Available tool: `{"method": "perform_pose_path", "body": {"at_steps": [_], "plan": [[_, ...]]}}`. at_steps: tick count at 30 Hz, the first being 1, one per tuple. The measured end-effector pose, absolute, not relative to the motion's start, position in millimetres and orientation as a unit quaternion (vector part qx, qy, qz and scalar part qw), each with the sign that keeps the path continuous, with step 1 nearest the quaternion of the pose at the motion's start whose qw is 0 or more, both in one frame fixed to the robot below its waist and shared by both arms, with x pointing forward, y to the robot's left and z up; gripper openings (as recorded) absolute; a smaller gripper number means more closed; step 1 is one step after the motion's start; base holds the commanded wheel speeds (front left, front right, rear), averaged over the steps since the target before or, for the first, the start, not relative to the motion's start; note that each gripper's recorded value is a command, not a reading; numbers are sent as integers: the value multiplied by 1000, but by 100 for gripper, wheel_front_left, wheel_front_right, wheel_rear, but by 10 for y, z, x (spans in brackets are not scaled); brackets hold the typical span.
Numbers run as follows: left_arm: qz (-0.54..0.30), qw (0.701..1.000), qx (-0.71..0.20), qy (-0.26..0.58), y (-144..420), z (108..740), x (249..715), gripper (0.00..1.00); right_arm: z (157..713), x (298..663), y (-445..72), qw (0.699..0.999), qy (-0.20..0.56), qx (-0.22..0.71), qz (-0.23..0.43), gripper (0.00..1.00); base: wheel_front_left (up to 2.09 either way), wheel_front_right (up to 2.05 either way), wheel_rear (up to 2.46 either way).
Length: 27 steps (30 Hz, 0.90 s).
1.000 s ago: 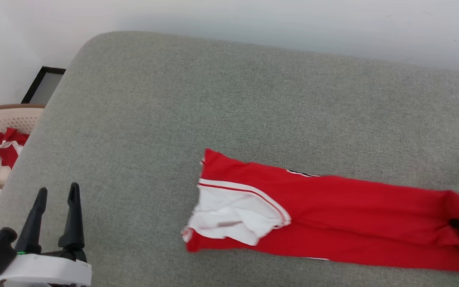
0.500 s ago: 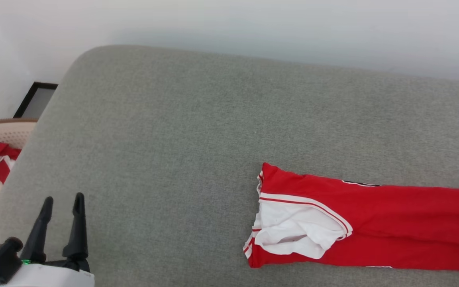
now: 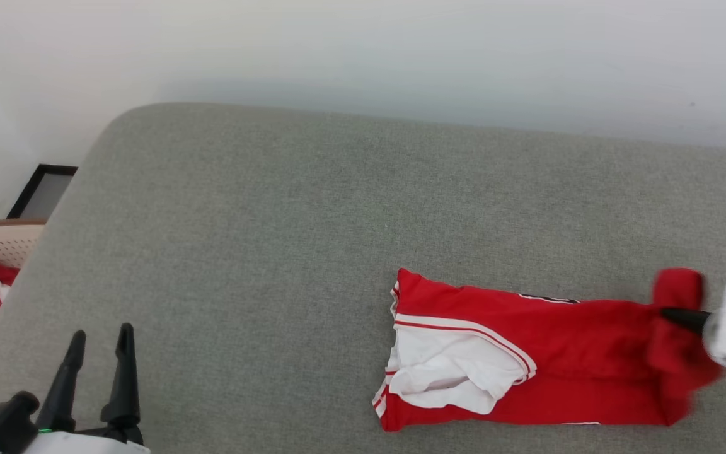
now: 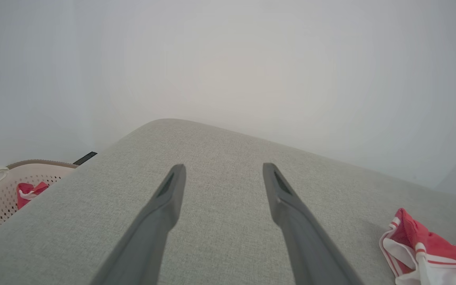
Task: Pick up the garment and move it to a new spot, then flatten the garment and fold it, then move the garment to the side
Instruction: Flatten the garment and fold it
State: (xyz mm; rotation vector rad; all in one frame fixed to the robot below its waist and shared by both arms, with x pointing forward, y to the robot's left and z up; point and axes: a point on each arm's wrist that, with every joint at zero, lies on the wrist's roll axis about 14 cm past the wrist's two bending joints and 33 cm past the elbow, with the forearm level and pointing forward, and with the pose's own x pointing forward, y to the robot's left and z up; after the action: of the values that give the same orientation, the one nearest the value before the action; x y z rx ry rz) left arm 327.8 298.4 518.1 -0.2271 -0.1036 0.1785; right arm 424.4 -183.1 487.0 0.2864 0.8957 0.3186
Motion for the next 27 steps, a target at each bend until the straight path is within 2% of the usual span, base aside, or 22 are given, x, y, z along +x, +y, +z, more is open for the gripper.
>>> {"method": "perform_pose_path", "body": {"at_steps": [11, 20, 27], "plan": [[80, 988, -120, -54, 2915, 5182, 3284, 100, 4928, 4074, -425, 843, 416, 145, 308, 0, 0, 0, 0], [83, 987, -126, -53, 2920, 5180, 3279, 100, 4701, 4030, 234, 826, 422, 106, 359, 0, 0, 0, 0], [96, 986, -129, -43, 2994, 5107, 3243, 100, 4479, 4054, 443, 818, 433, 102, 364, 0, 0, 0, 0]]}}
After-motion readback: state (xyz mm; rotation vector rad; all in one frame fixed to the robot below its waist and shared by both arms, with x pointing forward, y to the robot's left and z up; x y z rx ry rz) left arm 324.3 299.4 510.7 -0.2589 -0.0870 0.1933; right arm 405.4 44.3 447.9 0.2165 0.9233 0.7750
